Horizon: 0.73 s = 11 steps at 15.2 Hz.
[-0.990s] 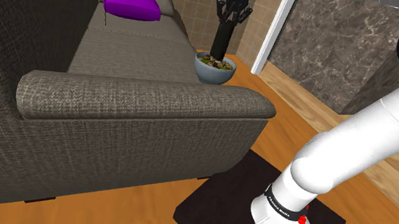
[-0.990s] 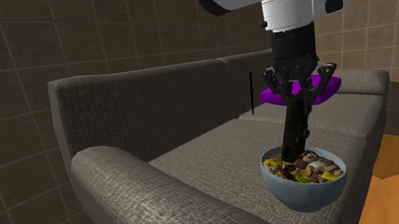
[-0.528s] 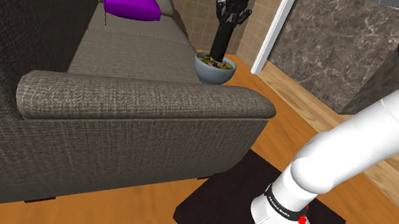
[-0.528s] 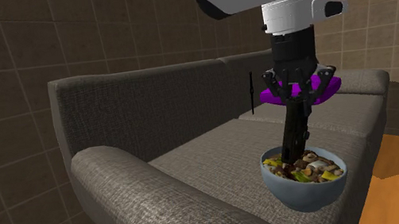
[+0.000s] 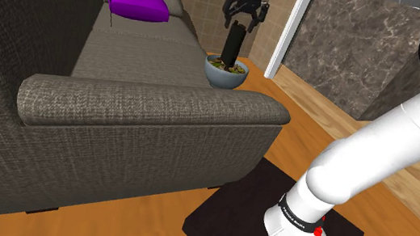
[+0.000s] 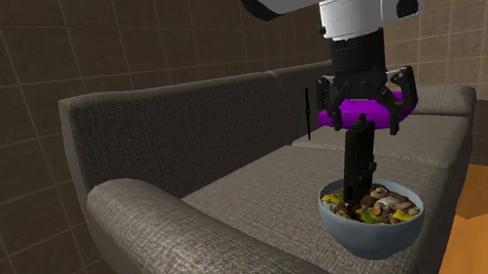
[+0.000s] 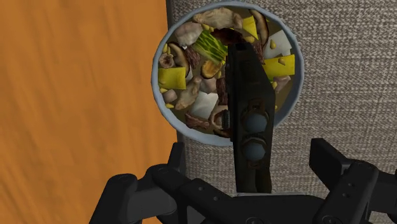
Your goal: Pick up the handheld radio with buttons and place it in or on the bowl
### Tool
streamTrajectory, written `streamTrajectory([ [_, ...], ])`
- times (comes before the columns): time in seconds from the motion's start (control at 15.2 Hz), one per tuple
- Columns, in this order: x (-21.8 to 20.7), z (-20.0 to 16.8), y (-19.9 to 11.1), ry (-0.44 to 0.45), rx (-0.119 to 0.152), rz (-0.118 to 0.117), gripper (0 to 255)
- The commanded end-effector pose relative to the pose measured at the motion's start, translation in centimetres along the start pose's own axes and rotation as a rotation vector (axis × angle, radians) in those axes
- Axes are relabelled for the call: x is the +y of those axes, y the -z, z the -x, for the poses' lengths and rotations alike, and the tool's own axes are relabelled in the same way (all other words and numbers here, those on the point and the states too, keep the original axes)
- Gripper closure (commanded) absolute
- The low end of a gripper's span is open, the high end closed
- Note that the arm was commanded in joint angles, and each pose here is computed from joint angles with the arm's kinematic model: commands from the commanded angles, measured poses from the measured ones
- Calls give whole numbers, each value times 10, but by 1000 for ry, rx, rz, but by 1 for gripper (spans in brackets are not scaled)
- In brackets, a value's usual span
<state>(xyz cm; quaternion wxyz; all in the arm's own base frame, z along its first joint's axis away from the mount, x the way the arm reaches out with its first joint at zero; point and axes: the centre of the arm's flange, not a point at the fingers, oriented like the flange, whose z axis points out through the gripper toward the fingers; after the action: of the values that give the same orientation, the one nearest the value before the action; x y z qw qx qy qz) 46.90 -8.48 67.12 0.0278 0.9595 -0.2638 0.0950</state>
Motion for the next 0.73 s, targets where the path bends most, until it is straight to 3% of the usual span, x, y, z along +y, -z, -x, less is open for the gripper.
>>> streamTrajectory([
  [0.0,1,0,20,0,0,0,0],
  [0.13,1,0,44,0,0,0,0],
  [0.66,1,0,44,0,0,0,0],
])
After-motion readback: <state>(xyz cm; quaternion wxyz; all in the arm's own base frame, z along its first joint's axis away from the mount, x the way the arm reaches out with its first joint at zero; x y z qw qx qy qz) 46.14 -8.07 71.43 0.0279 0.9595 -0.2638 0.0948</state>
